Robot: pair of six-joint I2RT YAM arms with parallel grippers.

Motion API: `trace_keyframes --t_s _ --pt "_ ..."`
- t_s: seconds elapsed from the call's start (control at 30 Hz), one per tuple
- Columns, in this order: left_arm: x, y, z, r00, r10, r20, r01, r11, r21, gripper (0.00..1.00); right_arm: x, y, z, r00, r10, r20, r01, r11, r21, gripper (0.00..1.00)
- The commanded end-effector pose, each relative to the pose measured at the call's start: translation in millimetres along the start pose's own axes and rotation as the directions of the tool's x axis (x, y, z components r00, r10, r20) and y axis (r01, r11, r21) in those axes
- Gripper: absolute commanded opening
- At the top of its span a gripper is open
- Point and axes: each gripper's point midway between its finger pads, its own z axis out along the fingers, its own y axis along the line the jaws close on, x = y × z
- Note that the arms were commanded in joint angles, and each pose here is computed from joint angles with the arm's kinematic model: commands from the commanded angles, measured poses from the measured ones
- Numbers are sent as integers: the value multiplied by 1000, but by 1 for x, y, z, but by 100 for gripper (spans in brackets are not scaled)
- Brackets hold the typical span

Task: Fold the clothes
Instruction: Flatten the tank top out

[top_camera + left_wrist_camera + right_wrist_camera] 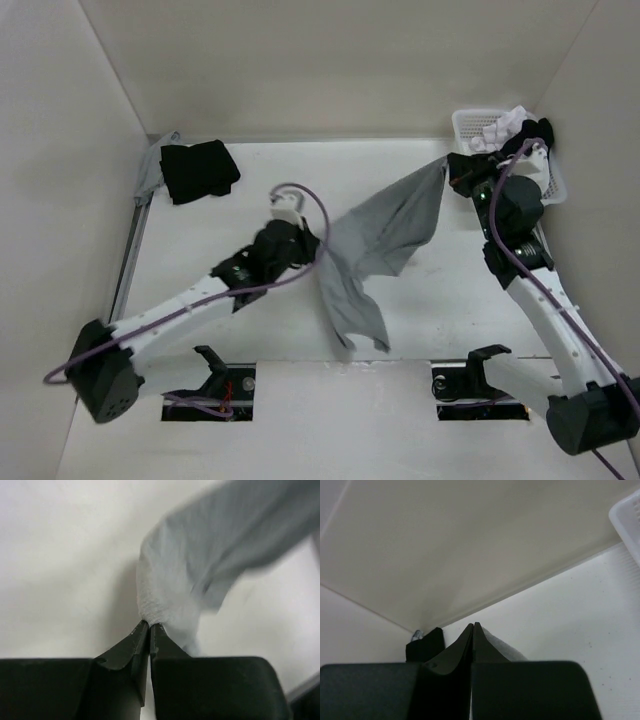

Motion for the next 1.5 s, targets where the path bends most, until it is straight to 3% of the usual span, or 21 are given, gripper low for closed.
trace_keyframes --t_s 0.0,0.17,0.23,0.3,0.37,0.43,0.5,0.6,0.67,0.77,0.8,0.93,1.03,1.17,1.33,1.47 --pt "-98 32 -42 973 -26 230 53 992 -113 1 -32 30 -39 996 56 71 -49 993 -103 0" --pt "-189 45 -109 869 -130 478 193 978 -85 2 -18 50 -92 997 70 -15 -72 981 -182 0" --pt "-247 46 -166 785 -140 603 227 971 -71 3 9 66 -140 986 78 -149 -117 954 -275 0" --pt "-269 37 -188 744 -138 654 216 976 -40 3 49 55 -164 964 94 -249 -167 942 -291 0" --pt "-272 45 -171 754 -97 649 207 974 -94 3 93 22 -157 950 68 -304 -130 973 -191 0" --pt "-263 67 -117 819 -65 570 210 959 -191 3 144 -11 -153 913 62 -403 -101 992 -76 0" --pt "-257 58 -88 844 -70 531 190 966 -175 3 166 -15 -156 890 84 -448 -131 989 -75 0" --pt "-257 55 -3 911 32 411 63 974 -216 6 210 -35 -162 848 91 -523 -125 992 -30 0" --pt "-236 58 68 964 58 260 -5 980 -199 7 229 -50 -162 829 87 -552 -97 995 10 0" --pt "-194 61 155 993 72 92 -56 984 -170 10 236 -66 -157 838 89 -539 -73 996 51 0" --pt "-173 69 188 997 70 41 -60 979 -194 16 235 -69 -154 841 92 -533 -71 996 59 0" --pt "-133 80 237 995 94 -37 -100 965 -241 36 237 -84 -146 844 90 -529 -41 994 104 0" --pt "-118 90 226 992 116 -55 -128 943 -308 40 236 -90 -141 850 87 -519 -31 993 116 0" --pt "-89 103 152 994 107 28 -89 924 -371 35 234 -97 -138 860 78 -504 -16 992 126 0" --pt "-11 123 82 997 -54 46 67 933 -354 32 235 -97 -137 864 73 -498 -21 994 110 0" --pt "38 140 54 987 -158 9 151 920 -361 34 236 -97 -136 864 64 -500 -13 994 105 0"
